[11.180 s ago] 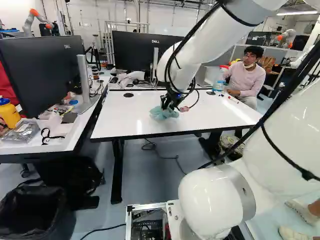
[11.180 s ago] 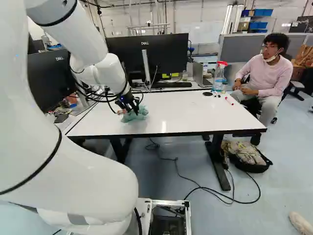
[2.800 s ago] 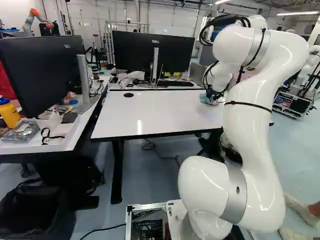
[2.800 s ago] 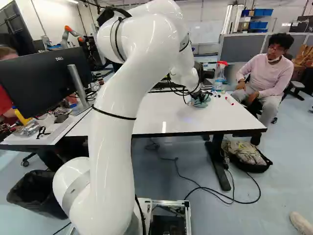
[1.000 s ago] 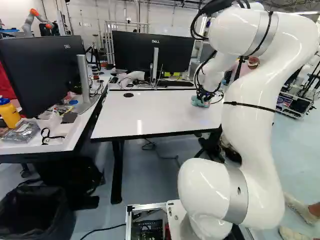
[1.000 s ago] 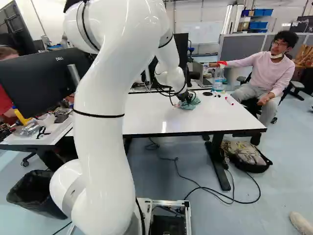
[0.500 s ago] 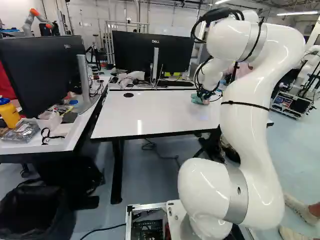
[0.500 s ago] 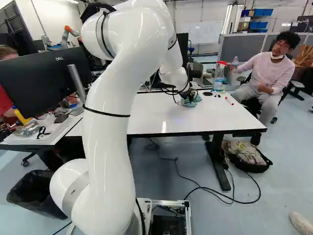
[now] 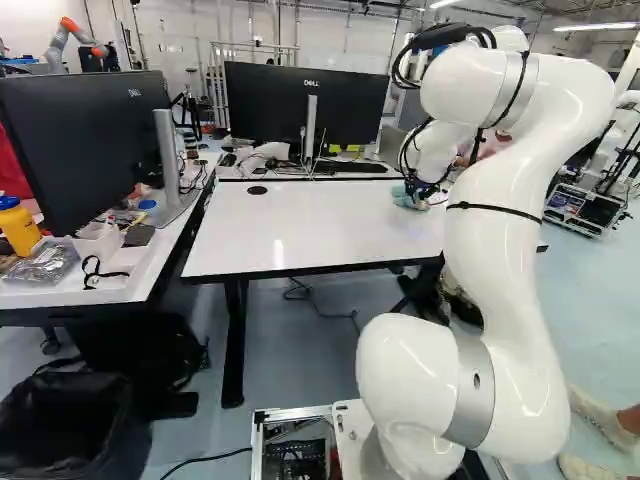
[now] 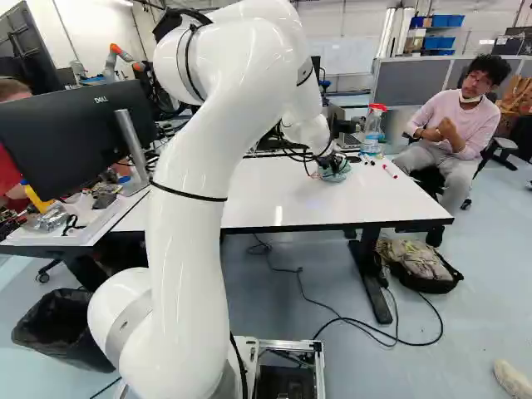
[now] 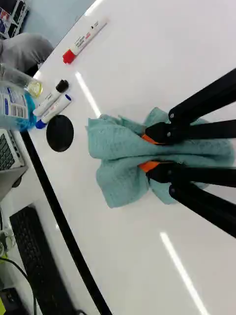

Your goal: Clean the table with the green towel

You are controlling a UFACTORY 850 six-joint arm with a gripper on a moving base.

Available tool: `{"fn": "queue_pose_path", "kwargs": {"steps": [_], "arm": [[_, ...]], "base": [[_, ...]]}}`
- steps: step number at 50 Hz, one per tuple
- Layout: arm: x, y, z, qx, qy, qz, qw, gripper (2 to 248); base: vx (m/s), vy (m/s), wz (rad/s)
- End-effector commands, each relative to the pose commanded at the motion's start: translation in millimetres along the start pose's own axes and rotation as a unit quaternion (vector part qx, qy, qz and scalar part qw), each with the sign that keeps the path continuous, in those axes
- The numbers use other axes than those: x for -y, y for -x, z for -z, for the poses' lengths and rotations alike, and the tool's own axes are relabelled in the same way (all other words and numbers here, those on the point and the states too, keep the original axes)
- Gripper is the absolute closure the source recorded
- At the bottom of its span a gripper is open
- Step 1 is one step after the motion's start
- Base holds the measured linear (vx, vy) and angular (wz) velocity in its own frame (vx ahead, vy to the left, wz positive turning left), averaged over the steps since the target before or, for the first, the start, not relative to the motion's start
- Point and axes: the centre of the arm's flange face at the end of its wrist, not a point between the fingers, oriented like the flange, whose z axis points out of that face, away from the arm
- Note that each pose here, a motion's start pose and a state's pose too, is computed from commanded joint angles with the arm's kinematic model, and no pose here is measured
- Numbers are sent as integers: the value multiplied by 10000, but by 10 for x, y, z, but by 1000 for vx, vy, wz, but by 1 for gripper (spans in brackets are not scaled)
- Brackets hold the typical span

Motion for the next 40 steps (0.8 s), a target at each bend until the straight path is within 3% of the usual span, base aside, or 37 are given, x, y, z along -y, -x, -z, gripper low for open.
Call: {"fn": "queue_pose_path", "kwargs": {"steps": [16, 40], "arm": [[-122, 155, 180, 99, 62, -67, 9999, 195], [-116, 96, 288, 21, 59, -64, 10000, 195]], "base": [[0, 0, 0], [0, 0, 0]]}}
